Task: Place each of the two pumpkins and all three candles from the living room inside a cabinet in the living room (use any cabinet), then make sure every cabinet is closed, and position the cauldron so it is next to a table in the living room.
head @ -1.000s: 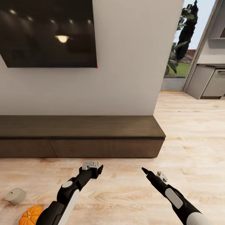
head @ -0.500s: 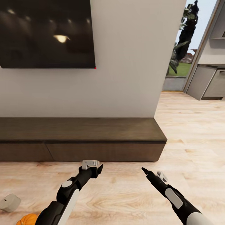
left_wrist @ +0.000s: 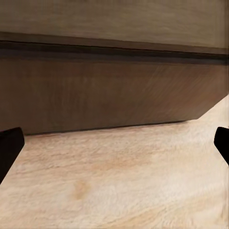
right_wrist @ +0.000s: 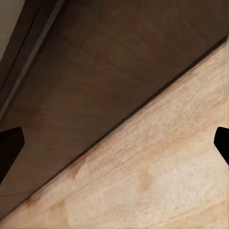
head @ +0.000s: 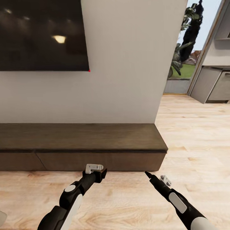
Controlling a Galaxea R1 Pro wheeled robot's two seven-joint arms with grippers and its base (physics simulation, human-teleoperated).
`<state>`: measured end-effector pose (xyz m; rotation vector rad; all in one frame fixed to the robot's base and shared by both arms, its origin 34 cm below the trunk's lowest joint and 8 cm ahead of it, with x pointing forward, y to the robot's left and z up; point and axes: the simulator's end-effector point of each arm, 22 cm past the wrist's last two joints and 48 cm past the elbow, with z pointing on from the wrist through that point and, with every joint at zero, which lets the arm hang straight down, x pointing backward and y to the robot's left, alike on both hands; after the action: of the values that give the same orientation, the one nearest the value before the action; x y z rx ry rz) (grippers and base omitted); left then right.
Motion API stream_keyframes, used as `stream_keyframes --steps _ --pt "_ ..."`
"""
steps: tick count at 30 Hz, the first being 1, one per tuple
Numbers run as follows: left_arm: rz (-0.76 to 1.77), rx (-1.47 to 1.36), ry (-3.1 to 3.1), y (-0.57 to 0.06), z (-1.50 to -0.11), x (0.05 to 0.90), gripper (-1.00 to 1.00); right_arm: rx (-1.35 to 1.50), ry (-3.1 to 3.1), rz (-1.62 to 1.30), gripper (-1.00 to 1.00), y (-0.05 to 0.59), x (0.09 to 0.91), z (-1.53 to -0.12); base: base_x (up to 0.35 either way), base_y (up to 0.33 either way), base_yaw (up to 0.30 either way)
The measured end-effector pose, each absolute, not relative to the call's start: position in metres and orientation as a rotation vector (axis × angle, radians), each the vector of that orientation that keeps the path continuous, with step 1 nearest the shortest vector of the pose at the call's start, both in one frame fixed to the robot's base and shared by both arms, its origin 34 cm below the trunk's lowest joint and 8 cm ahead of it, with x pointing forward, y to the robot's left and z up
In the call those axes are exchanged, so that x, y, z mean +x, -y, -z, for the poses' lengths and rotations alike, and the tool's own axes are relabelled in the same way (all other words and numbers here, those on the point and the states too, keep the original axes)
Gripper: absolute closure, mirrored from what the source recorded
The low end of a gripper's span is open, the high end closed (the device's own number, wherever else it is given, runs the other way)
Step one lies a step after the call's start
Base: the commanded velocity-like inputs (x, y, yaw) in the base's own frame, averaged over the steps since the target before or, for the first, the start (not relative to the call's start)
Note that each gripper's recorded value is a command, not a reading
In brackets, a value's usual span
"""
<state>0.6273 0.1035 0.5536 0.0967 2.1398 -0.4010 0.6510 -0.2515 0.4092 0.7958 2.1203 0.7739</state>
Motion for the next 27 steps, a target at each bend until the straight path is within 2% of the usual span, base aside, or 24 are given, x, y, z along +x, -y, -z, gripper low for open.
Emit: stream_keyframes --steps 9,16,27 --pt "0.446 0.130 -2.285 -0.094 -0.530 0.605 -1.00 0.799 -2.118 -0.774 -1.00 0.252 0.651 -0.409 0.207 -0.169 0.000" --pt "0.859 0.200 -2.437 -0.053 -0.543 0.564 -1.00 0.802 -2.117 -0.774 -1.00 0.252 0.651 -0.409 0.088 -0.073 0.000" --pt "1.378 0.099 -2.214 -0.108 -0.625 0.561 -1.00 0.803 -2.086 -0.751 -1.00 0.258 0.656 -0.413 0.003 -0.002 0.000"
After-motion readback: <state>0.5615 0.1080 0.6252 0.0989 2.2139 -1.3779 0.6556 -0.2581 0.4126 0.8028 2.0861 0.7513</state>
